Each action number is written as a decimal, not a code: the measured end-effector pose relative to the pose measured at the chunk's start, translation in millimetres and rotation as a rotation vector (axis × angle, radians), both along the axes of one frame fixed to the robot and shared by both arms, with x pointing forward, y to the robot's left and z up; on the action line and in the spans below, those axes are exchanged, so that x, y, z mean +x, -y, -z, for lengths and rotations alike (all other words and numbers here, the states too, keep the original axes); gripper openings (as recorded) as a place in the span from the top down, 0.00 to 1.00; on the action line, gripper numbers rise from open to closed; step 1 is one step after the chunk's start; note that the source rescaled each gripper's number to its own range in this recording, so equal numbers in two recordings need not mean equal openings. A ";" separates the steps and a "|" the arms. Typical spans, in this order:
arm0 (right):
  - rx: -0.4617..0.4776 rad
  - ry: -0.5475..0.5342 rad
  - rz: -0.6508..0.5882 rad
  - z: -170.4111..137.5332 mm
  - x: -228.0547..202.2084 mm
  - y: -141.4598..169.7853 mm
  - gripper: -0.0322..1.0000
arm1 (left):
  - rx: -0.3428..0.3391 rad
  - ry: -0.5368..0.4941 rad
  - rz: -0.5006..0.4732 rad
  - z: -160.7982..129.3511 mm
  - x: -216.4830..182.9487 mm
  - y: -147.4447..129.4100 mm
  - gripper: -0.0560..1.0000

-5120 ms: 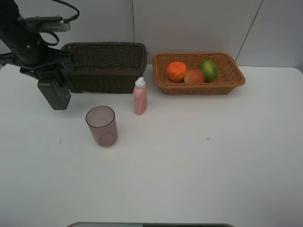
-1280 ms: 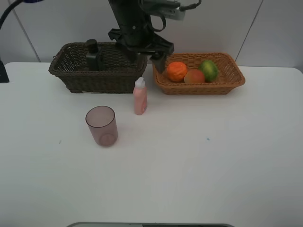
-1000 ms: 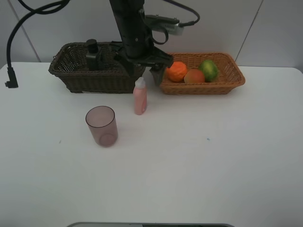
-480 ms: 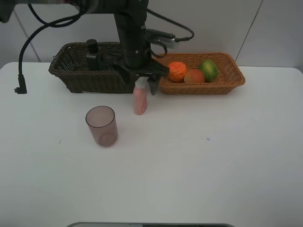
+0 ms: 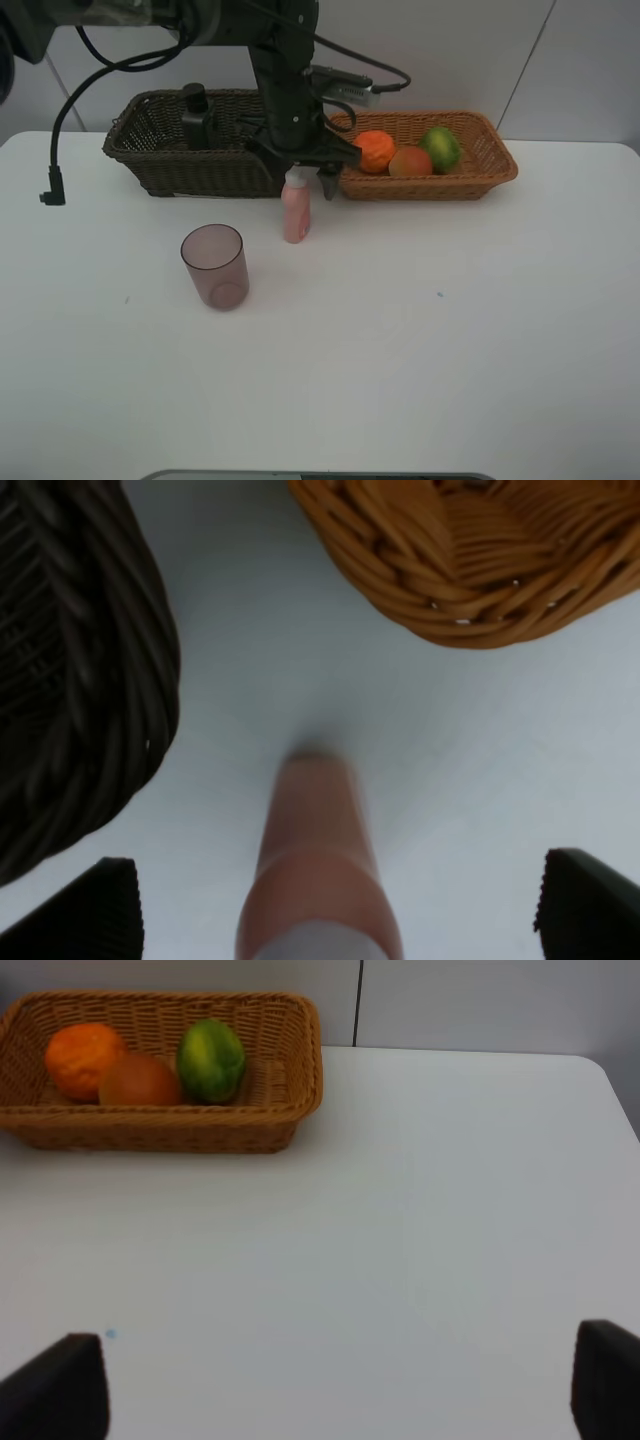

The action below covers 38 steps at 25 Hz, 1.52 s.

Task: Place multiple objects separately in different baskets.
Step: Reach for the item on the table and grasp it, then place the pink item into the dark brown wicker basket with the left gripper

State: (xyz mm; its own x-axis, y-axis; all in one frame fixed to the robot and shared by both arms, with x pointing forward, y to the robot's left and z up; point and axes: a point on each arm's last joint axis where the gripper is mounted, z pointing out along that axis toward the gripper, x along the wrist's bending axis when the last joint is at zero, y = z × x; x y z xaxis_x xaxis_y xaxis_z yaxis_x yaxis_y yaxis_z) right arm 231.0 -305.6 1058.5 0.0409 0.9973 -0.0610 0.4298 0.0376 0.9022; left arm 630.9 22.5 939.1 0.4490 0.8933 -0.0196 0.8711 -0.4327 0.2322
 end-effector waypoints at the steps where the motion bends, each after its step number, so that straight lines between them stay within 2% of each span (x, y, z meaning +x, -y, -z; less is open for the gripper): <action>1: 0.000 0.000 0.000 0.0 0.0 0.0 0.07 | 0.005 -0.009 0.000 5.5 0.5 0.4 0.00; 7: 0.000 0.000 0.000 0.0 0.0 0.0 0.07 | 0.015 -0.054 -0.007 25.4 0.4 2.2 0.00; 10: 0.000 0.000 0.000 0.0 0.0 0.0 0.07 | 0.019 -0.059 -0.007 26.9 0.2 2.1 0.06; 13: 0.000 0.000 0.000 0.0 0.0 0.0 0.07 | 0.025 -0.055 -0.004 26.9 0.5 1.6 0.28; 15: 0.000 0.000 0.000 0.0 0.0 0.0 0.07 | 0.028 -0.054 -0.003 26.9 0.6 1.3 0.52; 16: 0.000 0.000 0.000 0.0 0.0 0.0 0.07 | 0.030 -0.055 -0.003 27.0 0.5 1.2 0.60; 33: 0.000 0.000 0.000 0.0 0.0 0.0 0.07 | 0.032 -0.059 -0.003 25.5 -0.1 0.7 0.59; 35: 0.000 0.000 0.000 0.0 0.0 0.0 0.07 | 0.026 -0.051 -0.003 18.2 -0.7 0.3 0.59; 38: 0.000 0.000 0.000 0.0 0.0 0.0 0.07 | -0.003 -0.018 -0.019 -8.1 -3.3 -1.4 0.59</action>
State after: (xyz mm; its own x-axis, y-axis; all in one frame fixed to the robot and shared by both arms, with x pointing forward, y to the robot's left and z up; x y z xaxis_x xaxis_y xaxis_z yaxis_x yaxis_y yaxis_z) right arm 231.0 -305.6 1058.5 0.0406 0.9973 -0.0606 0.4298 0.0373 0.9022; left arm 627.6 24.0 947.1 0.4314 0.9017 -0.0303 0.8832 -0.4152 0.2181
